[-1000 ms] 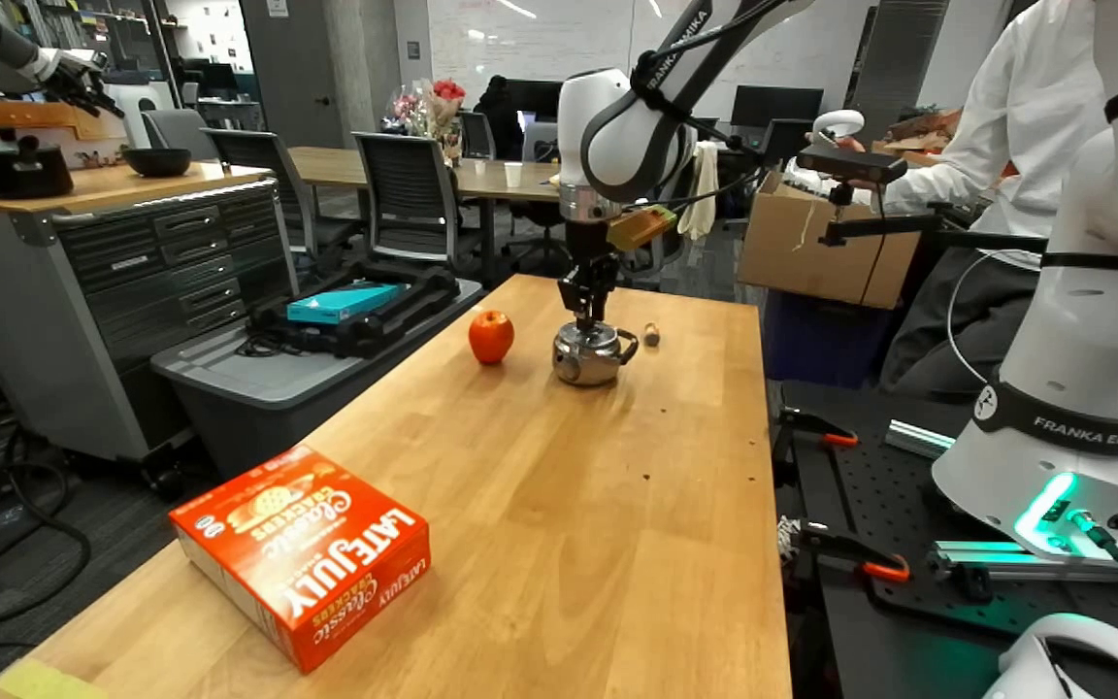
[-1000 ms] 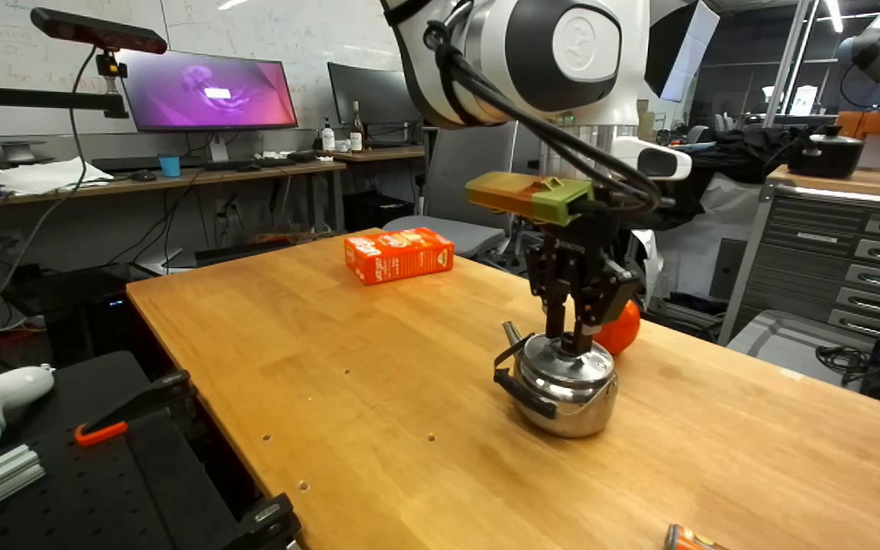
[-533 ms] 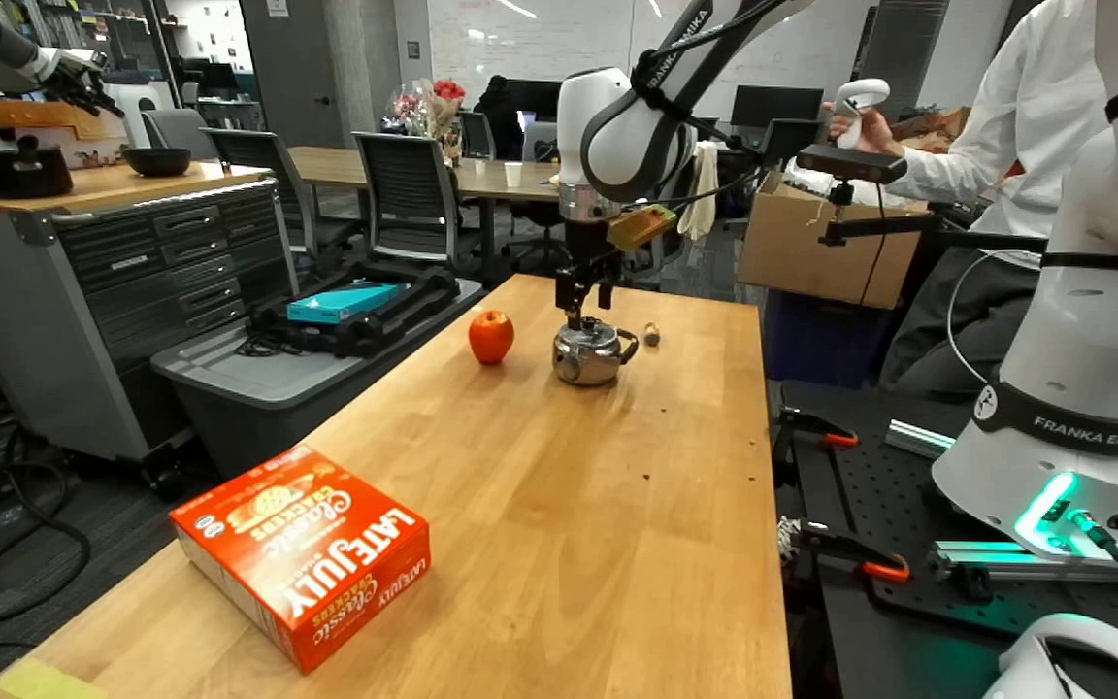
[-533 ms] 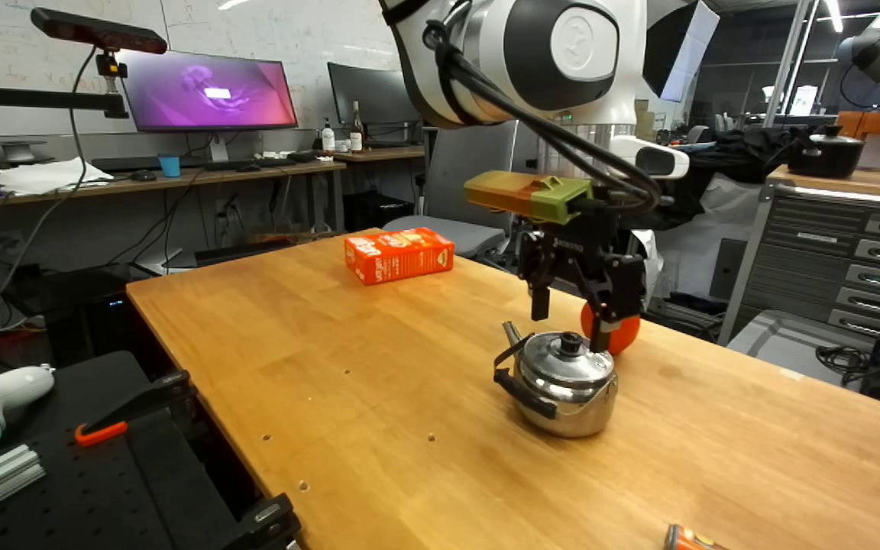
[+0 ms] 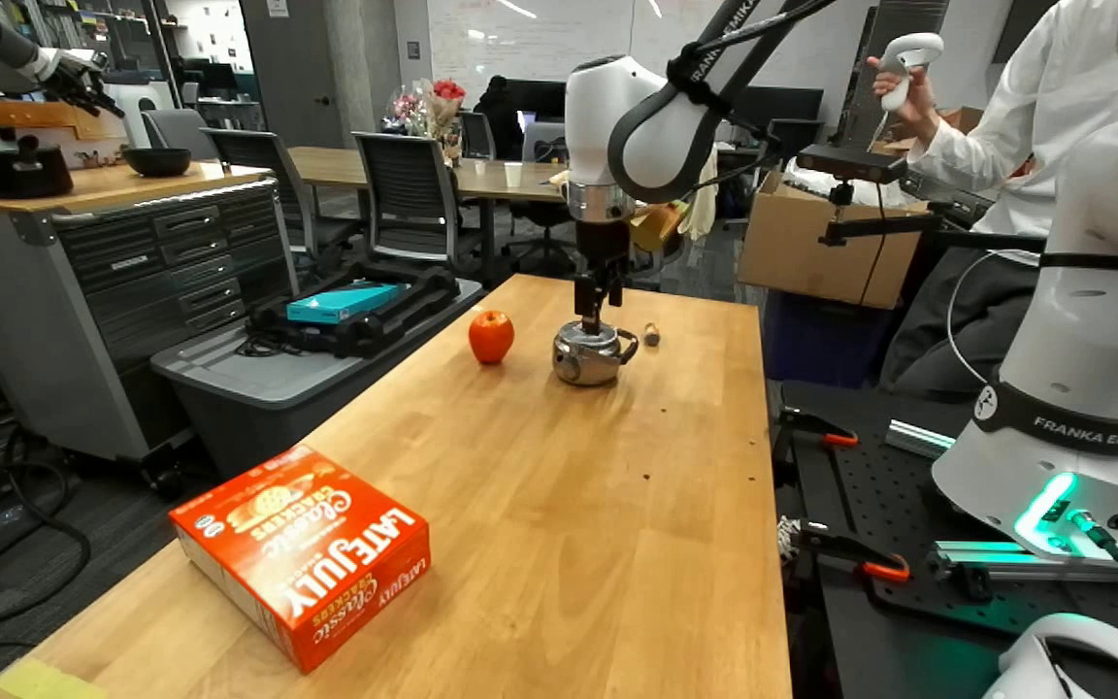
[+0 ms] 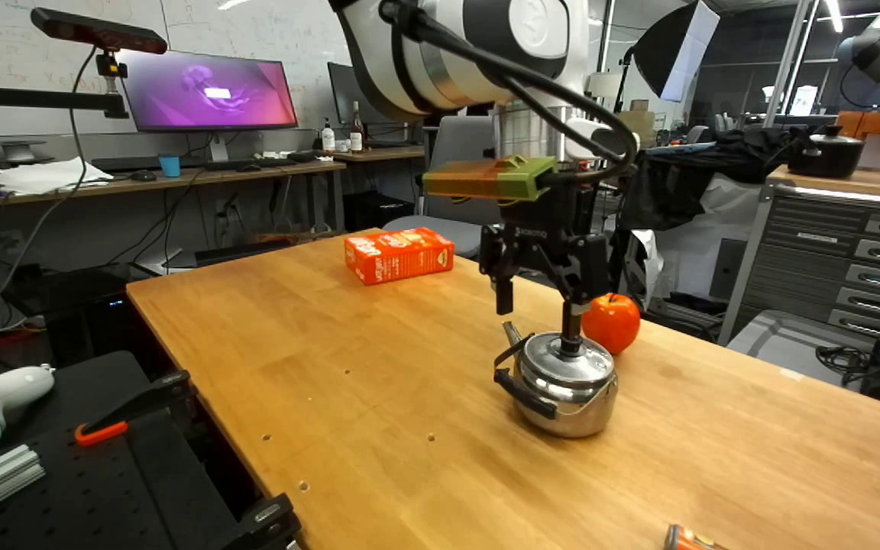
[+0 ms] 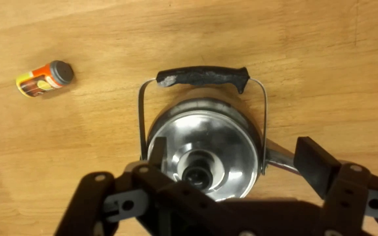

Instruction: Put the kettle lid on the kettle.

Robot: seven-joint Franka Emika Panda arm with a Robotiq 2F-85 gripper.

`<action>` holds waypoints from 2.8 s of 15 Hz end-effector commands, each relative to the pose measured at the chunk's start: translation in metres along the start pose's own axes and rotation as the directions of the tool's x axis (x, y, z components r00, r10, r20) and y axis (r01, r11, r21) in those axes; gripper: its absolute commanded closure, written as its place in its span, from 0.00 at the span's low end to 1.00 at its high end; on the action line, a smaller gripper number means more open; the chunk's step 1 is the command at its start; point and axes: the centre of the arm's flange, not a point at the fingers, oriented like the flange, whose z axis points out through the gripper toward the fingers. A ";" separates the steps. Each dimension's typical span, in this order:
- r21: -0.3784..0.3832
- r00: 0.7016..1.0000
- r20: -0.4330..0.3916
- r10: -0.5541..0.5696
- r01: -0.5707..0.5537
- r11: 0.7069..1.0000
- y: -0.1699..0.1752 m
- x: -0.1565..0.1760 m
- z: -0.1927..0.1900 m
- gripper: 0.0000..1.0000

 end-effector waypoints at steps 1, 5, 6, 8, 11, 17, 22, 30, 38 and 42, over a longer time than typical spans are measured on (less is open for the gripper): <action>-0.030 0.998 -0.034 -0.060 0.059 0.998 -0.009 -0.042 -0.024 0.00; -0.025 0.995 -0.044 -0.084 0.083 0.996 -0.012 -0.074 -0.035 0.00; -0.021 0.995 -0.047 -0.083 0.083 0.996 -0.012 -0.082 -0.038 0.00; -0.011 0.995 -0.054 -0.079 0.078 0.997 -0.011 -0.096 -0.044 0.00; 0.021 0.993 -0.087 -0.081 0.083 0.996 -0.011 -0.118 -0.057 0.00; 0.068 0.984 -0.144 -0.102 0.113 0.991 -0.015 -0.153 -0.089 0.00; 0.082 0.976 -0.180 -0.121 0.138 0.987 -0.017 -0.165 -0.118 0.00; 0.076 0.980 -0.169 -0.109 0.123 0.989 -0.014 -0.146 -0.121 0.00; 0.076 0.980 -0.167 -0.111 0.125 0.989 -0.014 -0.146 -0.120 0.00; 0.076 0.980 -0.167 -0.111 0.125 0.989 -0.014 -0.146 -0.120 0.00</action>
